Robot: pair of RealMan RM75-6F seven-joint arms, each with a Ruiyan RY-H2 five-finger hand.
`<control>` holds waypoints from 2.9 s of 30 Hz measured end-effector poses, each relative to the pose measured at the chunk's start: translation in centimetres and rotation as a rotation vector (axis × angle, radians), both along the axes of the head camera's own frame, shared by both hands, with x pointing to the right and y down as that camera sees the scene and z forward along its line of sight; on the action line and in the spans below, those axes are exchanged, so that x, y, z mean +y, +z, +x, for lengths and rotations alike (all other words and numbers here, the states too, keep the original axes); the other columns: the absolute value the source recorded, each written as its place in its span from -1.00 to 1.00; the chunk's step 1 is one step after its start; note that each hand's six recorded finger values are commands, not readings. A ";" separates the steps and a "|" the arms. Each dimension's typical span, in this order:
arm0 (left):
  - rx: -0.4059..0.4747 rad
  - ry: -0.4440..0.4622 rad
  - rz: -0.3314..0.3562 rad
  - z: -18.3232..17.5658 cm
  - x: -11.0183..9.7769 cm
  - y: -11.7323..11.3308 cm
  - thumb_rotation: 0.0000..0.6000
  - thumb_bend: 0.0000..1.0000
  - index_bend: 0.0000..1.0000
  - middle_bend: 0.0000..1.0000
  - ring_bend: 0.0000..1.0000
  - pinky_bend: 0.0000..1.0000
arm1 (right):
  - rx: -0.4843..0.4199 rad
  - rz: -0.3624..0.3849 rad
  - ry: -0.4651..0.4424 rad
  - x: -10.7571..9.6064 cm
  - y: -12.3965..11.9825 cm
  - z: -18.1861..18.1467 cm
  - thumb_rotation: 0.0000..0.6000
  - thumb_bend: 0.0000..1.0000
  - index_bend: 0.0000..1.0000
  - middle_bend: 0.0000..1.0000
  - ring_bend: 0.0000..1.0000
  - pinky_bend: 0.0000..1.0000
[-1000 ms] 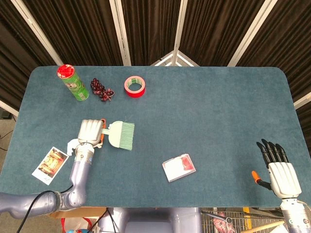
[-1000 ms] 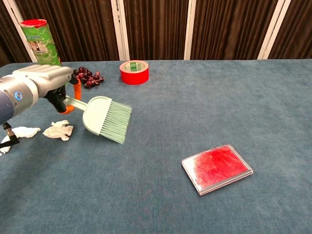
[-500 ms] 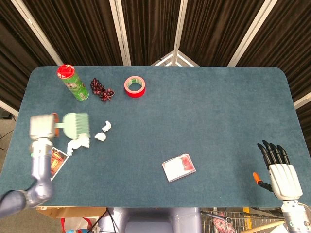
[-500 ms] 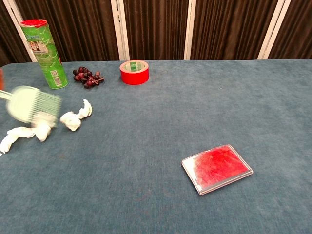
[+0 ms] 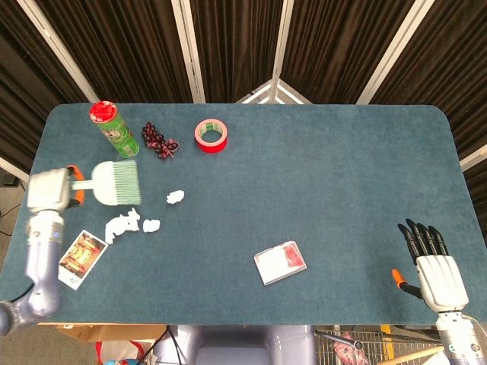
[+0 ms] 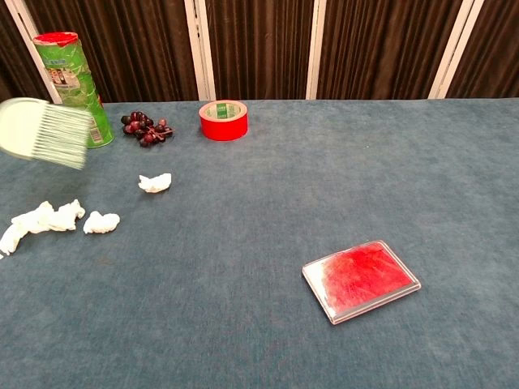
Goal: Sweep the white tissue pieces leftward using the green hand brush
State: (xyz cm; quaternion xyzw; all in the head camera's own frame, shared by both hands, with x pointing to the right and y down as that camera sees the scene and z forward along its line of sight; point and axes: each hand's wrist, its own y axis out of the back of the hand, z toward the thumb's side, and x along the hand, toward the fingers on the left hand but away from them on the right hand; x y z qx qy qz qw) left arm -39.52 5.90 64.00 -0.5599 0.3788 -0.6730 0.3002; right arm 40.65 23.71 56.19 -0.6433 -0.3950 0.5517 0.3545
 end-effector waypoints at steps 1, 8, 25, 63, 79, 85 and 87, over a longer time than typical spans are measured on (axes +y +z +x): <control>0.012 0.012 -0.007 1.1 0.0 0.4 1.00 0.47 0.53 1.00 1.00 1.00 | -0.002 -0.001 0.001 0.0 0.0 0.0 1.00 -0.36 -1.00 -1.00 -1.00 -1.00; 0.069 0.097 -0.048 9.2 -0.2 3.6 1.00 0.47 0.53 1.00 1.00 1.00 | -0.012 -0.015 0.017 -0.1 0.3 0.3 1.00 -0.36 -1.00 -1.00 -1.00 -1.00; -0.076 0.111 -0.173 10.4 -0.6 8.2 1.00 0.47 0.53 1.00 1.00 1.00 | -0.021 -0.028 0.034 0.0 0.2 0.6 1.00 -0.36 -1.00 -1.00 -1.00 -1.00; 0.002 0.114 -0.109 7.6 1.6 4.8 1.00 0.47 0.53 1.00 1.00 1.00 | -0.017 -0.013 0.015 0.0 0.1 0.1 1.00 -0.36 -1.00 -1.00 -1.00 -1.00; -0.164 -0.070 -0.177 -4.6 3.8 2.5 1.00 0.47 0.53 1.00 1.00 1.00 | -0.015 -0.006 0.003 0.1 -0.1 -0.3 1.00 -0.36 -1.00 -1.00 -1.00 -1.00; -0.087 -0.126 -0.106 -6.6 3.7 0.3 1.00 0.47 0.53 1.00 1.00 1.00 | -0.012 0.001 -0.004 0.0 -0.1 -0.6 1.00 -0.36 -1.00 -1.00 -1.00 -1.00; -0.033 -0.140 -0.059 -6.7 3.4 -0.9 1.00 0.47 0.53 1.00 1.00 1.00 | -0.012 -0.002 -0.007 0.0 0.1 -0.7 1.00 -0.36 -1.00 -1.00 -1.00 -1.00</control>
